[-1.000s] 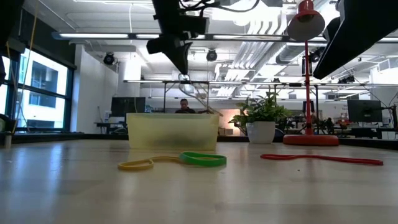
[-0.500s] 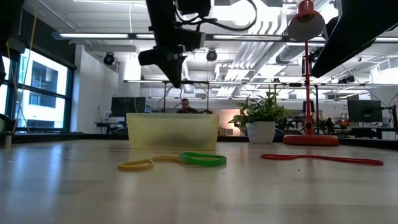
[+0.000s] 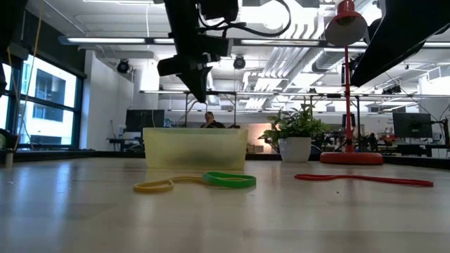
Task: Pick and place rubber bands into bin
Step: Put the yellow rubber band into the yellow bin, then put the green rubber band into the yellow bin
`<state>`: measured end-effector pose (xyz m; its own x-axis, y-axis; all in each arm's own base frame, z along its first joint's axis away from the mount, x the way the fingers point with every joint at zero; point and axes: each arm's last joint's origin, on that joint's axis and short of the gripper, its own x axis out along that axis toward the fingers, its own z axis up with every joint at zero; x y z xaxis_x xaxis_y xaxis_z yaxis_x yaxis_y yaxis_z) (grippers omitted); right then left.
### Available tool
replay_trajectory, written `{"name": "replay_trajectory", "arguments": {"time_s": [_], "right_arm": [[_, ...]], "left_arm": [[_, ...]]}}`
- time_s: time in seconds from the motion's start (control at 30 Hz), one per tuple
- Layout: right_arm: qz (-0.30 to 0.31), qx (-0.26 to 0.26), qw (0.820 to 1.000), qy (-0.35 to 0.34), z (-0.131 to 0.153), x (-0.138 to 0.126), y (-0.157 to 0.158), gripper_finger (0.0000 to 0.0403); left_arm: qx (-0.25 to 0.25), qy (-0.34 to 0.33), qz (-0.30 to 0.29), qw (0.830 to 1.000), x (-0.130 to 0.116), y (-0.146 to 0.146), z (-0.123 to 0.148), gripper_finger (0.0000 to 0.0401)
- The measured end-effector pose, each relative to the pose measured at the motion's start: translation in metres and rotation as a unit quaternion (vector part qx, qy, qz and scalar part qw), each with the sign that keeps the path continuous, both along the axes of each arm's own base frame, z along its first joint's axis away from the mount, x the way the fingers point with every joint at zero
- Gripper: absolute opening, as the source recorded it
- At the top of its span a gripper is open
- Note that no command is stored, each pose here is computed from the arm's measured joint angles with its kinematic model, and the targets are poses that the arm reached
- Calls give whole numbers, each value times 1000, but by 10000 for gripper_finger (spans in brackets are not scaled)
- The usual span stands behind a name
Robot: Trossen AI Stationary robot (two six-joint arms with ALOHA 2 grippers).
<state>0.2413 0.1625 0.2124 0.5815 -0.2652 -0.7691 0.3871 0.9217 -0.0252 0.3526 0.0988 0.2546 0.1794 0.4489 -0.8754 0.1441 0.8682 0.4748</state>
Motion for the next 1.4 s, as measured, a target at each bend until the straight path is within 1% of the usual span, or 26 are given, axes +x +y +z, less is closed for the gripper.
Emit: {"name": "replay_trajectory", "arguments": {"time_s": [0.13,0.37,0.43,0.53,0.63,0.8,0.97,1.03,1.13,1.27,1.4], "right_arm": [[0,0,1000,0,0,0,0,220],[-1,0,1000,-1,0,0,0,220],[-1,1,1000,-2,0,0,0,220],[-7,6,1000,-4,0,0,0,220],[-9,7,1000,-4,0,0,0,220],[-9,6,1000,-4,0,0,0,220],[-12,-12,1000,-11,0,0,-1,220],[-8,-22,1000,-11,1,0,-2,220],[0,-30,1000,-8,1,0,-2,220],[3,-34,999,-4,0,0,-2,220],[9,-38,999,2,0,-1,-2,220]], "left_arm": [[-23,-2,-17,1000,1,-1,-1,23],[-29,0,-20,999,0,-2,-1,103],[-55,-6,-28,998,0,-3,-1,124],[-112,-22,-47,992,3,-12,-2,144],[-142,-27,-78,986,8,-33,-2,148],[-144,-29,-150,978,15,-86,-2,149],[-151,-72,-233,958,23,-142,2,149],[-165,-98,-248,950,25,-158,4,149],[-180,-127,-221,950,33,-168,0,149],[-194,-116,-161,961,42,-167,-22,149],[-201,-99,-132,966,51,-169,-48,149]]}}
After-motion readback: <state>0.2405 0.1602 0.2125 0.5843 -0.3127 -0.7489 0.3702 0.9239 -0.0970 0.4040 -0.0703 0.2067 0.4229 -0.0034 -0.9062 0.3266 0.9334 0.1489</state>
